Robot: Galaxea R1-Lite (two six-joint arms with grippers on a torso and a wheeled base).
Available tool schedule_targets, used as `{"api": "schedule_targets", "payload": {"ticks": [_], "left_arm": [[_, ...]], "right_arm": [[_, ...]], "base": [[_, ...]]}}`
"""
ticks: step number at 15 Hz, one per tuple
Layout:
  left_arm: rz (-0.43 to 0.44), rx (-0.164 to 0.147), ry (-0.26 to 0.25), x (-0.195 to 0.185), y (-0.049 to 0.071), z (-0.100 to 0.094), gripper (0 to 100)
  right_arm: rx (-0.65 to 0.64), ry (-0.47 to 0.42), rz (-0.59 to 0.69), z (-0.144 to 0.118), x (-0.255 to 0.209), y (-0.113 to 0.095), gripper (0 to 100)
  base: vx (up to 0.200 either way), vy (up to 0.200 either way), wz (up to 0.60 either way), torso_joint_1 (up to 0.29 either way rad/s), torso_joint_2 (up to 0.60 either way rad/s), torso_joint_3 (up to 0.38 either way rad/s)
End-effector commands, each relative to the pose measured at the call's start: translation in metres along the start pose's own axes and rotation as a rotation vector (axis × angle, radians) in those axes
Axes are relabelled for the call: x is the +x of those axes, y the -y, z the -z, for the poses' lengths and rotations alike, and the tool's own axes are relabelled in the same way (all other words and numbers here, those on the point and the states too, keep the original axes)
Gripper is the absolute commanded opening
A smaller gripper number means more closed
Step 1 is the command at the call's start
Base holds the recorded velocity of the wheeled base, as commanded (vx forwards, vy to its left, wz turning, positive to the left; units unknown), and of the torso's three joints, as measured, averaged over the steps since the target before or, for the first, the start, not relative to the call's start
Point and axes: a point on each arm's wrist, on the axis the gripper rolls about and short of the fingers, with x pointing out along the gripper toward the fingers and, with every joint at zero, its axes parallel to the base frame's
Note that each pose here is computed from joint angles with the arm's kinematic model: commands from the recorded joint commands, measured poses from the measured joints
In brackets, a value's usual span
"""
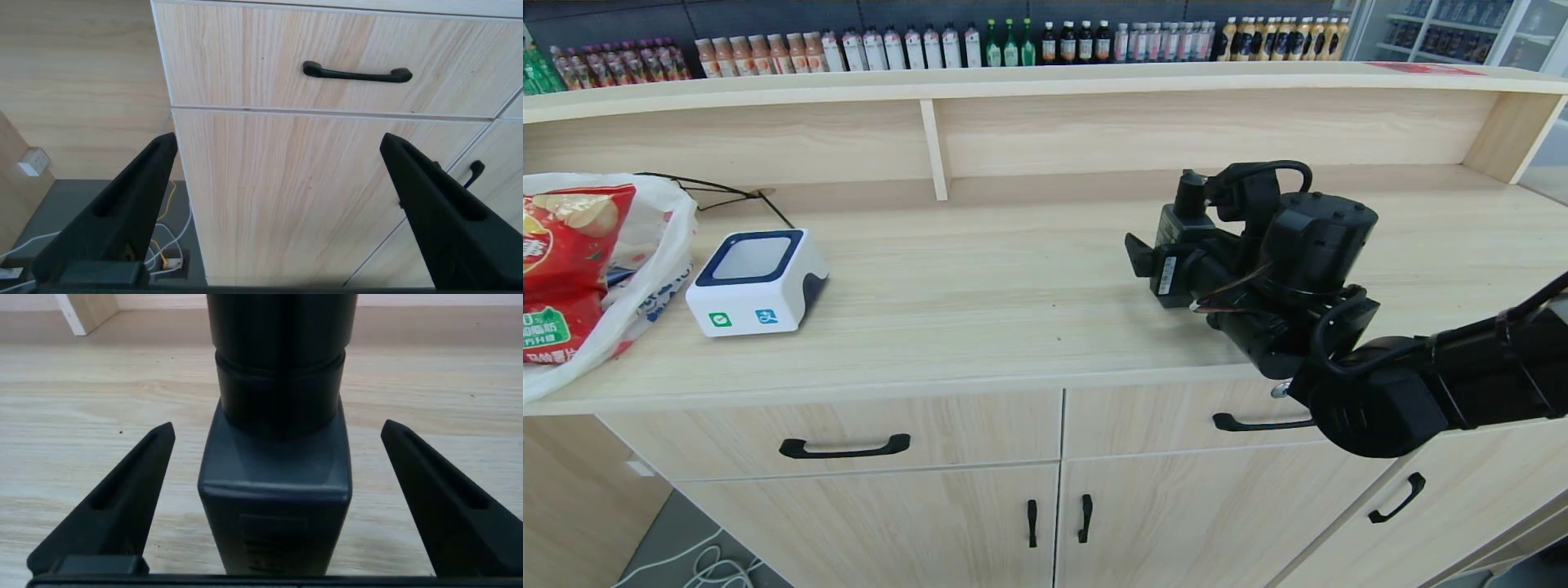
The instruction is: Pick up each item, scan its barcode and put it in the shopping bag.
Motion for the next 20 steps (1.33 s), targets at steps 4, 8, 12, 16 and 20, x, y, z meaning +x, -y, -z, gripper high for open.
{"api": "schedule_targets", "payload": {"ticks": [4, 8, 12, 16, 20], "left_arm": [[0.0, 0.0, 0.001, 0.0, 0.0, 0.0, 100], [0.0, 0.0, 0.001, 0.0, 0.0, 0.0, 100], [0.0, 0.0, 0.001, 0.0, 0.0, 0.0, 100], [0.0, 0.0, 0.001, 0.0, 0.0, 0.0, 100], [0.0, 0.0, 0.001, 0.0, 0.0, 0.0, 100]], "right_arm": [[-0.005, -0.009, 0.002, 0.004, 0.002, 0.0, 0], [-0.004, 0.001, 0.004, 0.001, 0.001, 0.0, 0], [-0.017, 0.043, -0.001, -0.007, -0.004, -0.001, 0], [-0.036, 0.12, -0.013, -0.028, -0.024, -0.001, 0], [-0.056, 0.154, -0.017, -0.052, -0.067, 0.017, 0]], "base": [[0.0, 0.0, 0.0, 0.0, 0.0, 0.0], [0.0, 0.0, 0.0, 0.0, 0.0, 0.0], [0.0, 0.0, 0.0, 0.0, 0.0, 0.0], [0.0, 0.0, 0.0, 0.0, 0.0, 0.0], [0.0, 0.0, 0.0, 0.0, 0.0, 0.0]]}}
